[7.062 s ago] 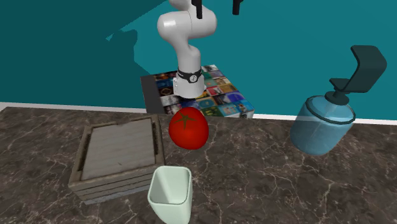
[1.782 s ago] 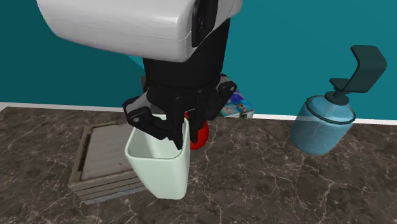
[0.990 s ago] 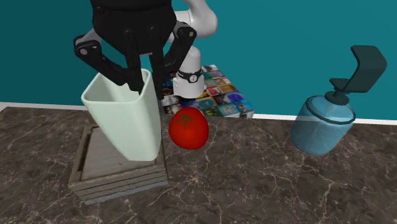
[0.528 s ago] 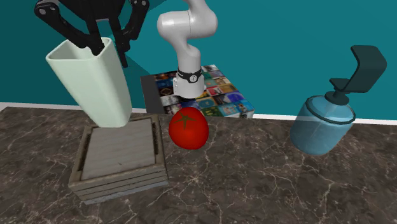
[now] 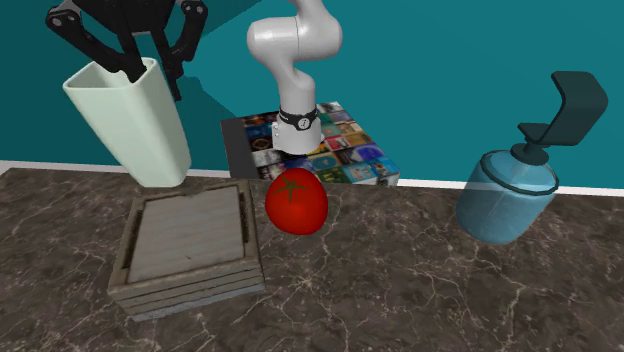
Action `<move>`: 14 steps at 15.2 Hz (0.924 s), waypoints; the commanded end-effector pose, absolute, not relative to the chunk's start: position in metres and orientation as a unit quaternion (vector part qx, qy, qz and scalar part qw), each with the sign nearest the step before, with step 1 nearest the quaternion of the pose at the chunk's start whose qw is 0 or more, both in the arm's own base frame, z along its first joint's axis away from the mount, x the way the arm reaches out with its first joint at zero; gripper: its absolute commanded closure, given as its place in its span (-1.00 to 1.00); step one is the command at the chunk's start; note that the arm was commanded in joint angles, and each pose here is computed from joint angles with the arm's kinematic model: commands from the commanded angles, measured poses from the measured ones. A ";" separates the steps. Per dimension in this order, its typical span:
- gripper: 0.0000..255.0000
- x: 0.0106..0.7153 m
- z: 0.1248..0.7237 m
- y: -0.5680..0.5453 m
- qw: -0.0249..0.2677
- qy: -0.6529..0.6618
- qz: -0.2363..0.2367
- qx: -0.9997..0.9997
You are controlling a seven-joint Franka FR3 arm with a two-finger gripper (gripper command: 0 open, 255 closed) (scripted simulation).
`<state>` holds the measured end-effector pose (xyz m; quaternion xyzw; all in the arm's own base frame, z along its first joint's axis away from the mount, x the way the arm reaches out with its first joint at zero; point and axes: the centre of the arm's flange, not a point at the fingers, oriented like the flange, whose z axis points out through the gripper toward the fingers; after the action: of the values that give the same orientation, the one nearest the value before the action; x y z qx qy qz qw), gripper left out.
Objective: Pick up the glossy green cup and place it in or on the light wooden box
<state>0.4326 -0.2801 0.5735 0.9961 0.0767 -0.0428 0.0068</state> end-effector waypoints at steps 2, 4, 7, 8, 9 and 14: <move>1.00 0.432 0.557 -0.280 0.007 0.077 -0.042 0.996; 1.00 0.432 0.547 -0.280 0.007 0.077 -0.042 0.996; 1.00 0.432 0.531 -0.280 0.007 0.077 -0.042 0.996; 1.00 0.432 0.525 -0.280 0.007 0.077 -0.042 0.996; 1.00 0.432 0.520 -0.280 0.007 0.077 -0.042 0.996; 1.00 0.432 0.494 -0.280 0.007 0.077 -0.042 0.996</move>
<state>0.4325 -0.2806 0.4993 0.9961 0.0769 -0.0429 0.0067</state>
